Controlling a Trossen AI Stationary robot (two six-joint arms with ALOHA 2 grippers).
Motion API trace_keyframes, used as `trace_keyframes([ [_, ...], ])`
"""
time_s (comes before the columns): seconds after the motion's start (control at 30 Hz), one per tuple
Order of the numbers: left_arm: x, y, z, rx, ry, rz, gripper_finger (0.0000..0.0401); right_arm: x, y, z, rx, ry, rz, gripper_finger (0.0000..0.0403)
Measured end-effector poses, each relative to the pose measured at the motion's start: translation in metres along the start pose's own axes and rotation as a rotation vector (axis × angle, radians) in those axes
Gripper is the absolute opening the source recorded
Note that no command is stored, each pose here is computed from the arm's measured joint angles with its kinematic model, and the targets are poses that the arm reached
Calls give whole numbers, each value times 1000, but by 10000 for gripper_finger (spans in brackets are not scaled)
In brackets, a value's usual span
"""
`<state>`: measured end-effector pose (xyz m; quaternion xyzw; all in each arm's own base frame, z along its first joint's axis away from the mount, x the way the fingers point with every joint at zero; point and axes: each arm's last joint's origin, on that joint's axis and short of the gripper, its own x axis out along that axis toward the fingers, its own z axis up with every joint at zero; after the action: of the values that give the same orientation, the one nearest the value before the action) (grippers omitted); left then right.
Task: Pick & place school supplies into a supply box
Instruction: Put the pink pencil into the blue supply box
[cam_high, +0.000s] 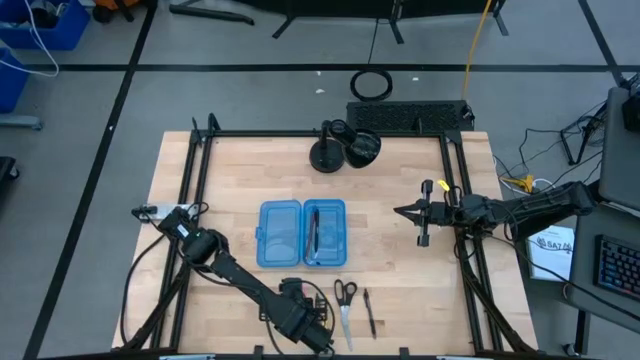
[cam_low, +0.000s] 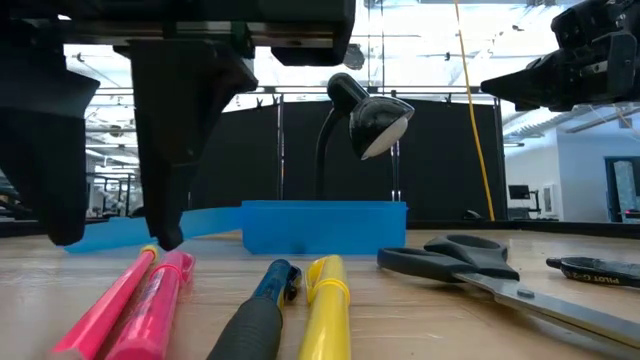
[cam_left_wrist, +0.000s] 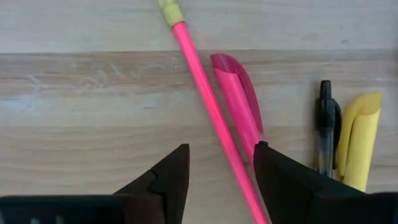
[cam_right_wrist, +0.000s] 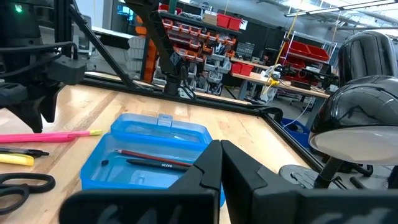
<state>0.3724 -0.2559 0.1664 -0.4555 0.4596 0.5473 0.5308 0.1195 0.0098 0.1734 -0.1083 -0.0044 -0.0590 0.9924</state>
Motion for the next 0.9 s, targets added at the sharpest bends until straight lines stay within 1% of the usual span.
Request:
trace_keyframes([
  [0.2, 0, 1, -1, 0, 21, 15, 179, 0, 0, 0, 0, 0, 0, 0],
  [0.33, 1, 1, -1, 0, 10, 8, 179, 0, 0, 0, 0, 0, 0, 0],
  [0.53, 16, 4, -1, -5, 28, 53, 179, 0, 0, 0, 1, 0, 0, 0],
  [0.73, 28, 5, -3, -4, 46, 28, 179, 0, 0, 0, 1, 0, 0, 0],
  [0.8, 29, 5, -3, 16, 47, 27, 179, 0, 0, 0, 1, 0, 0, 0],
  [0.9, 29, 5, -3, 76, 49, 28, 179, 0, 0, 0, 1, -1, 0, 0],
])
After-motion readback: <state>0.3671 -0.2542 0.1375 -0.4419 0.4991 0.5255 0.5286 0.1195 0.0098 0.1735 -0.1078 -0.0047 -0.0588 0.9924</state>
